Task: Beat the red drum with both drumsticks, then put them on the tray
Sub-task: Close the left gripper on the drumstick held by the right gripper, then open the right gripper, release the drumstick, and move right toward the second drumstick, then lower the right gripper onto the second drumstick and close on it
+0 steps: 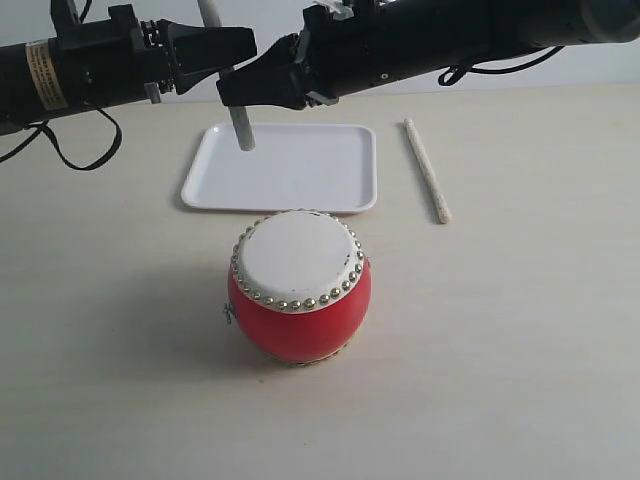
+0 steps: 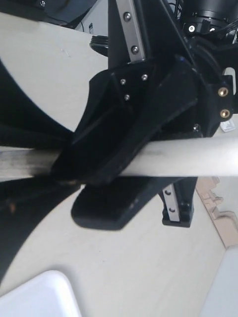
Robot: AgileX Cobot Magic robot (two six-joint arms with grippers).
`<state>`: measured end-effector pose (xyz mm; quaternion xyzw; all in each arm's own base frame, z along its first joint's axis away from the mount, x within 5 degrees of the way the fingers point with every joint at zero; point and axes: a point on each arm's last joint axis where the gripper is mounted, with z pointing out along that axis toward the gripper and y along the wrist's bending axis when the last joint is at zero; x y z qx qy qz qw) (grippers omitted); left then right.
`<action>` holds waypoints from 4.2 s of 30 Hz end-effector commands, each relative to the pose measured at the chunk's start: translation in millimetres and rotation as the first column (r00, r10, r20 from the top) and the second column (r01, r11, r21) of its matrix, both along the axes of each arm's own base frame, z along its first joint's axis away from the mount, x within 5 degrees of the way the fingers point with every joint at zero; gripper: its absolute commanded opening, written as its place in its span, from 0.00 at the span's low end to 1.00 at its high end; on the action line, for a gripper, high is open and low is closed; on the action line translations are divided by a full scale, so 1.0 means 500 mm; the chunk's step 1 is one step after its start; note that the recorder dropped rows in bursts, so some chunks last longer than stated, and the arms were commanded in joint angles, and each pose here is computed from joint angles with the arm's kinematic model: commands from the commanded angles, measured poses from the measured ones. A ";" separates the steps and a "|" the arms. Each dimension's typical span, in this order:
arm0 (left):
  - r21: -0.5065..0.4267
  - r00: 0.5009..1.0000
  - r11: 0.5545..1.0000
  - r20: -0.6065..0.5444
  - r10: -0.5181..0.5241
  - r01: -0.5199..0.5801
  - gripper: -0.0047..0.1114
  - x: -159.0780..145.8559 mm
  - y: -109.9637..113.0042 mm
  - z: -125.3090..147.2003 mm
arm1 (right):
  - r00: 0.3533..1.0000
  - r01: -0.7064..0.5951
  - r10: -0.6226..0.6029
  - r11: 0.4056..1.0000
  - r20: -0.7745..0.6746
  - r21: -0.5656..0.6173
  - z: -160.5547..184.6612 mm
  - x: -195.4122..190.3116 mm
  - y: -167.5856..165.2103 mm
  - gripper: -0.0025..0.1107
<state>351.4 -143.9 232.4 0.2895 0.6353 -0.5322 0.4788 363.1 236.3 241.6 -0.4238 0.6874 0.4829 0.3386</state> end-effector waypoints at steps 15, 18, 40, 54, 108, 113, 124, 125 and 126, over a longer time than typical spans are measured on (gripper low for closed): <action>-0.016 0.999 0.999 -0.016 0.045 -0.046 0.04 0.011 0.018 0.009 | 0.999 0.014 -0.013 1.000 0.030 -0.016 0.018 -0.002 -0.007 0.57; -0.013 0.997 0.998 -0.039 0.066 -0.066 0.04 0.017 0.040 0.008 | 0.998 0.021 -0.019 0.999 0.056 -0.049 0.025 -0.004 -0.011 0.67; 0.554 0.811 0.672 0.008 0.586 -0.491 0.04 0.040 0.138 0.033 | 0.872 0.487 -0.448 0.745 0.199 -0.456 0.022 0.057 -0.129 0.68; 0.722 0.437 0.013 0.404 0.804 -0.691 0.04 0.038 0.269 -0.013 | 0.862 0.495 -0.469 0.697 0.193 -0.519 0.013 0.067 -0.178 0.63; 0.935 0.857 0.331 -0.063 0.512 -0.130 0.04 -0.031 0.041 0.021 | 0.627 0.292 -0.779 0.220 0.013 -0.931 -0.215 0.199 -0.204 0.52; 0.935 0.857 0.331 -0.063 0.512 -0.130 0.04 -0.031 0.041 0.021 | 0.613 0.278 -0.790 0.211 0.004 -0.937 -0.241 0.201 -0.206 0.52; 0.933 0.857 0.334 -0.058 0.512 -0.137 0.04 -0.030 0.040 0.021 | 0.599 0.295 -0.801 0.221 0.000 -0.930 -0.262 0.208 -0.205 0.44; 0.933 0.857 0.334 -0.058 0.512 -0.137 0.04 -0.030 0.040 0.021 | 0.597 0.294 -0.802 0.226 -0.006 -0.929 -0.262 0.207 -0.204 0.40; 0.933 0.857 0.334 -0.058 0.512 -0.137 0.04 -0.030 0.040 0.021 | 0.596 0.294 -0.803 0.228 -0.009 -0.928 -0.262 0.207 -0.203 0.34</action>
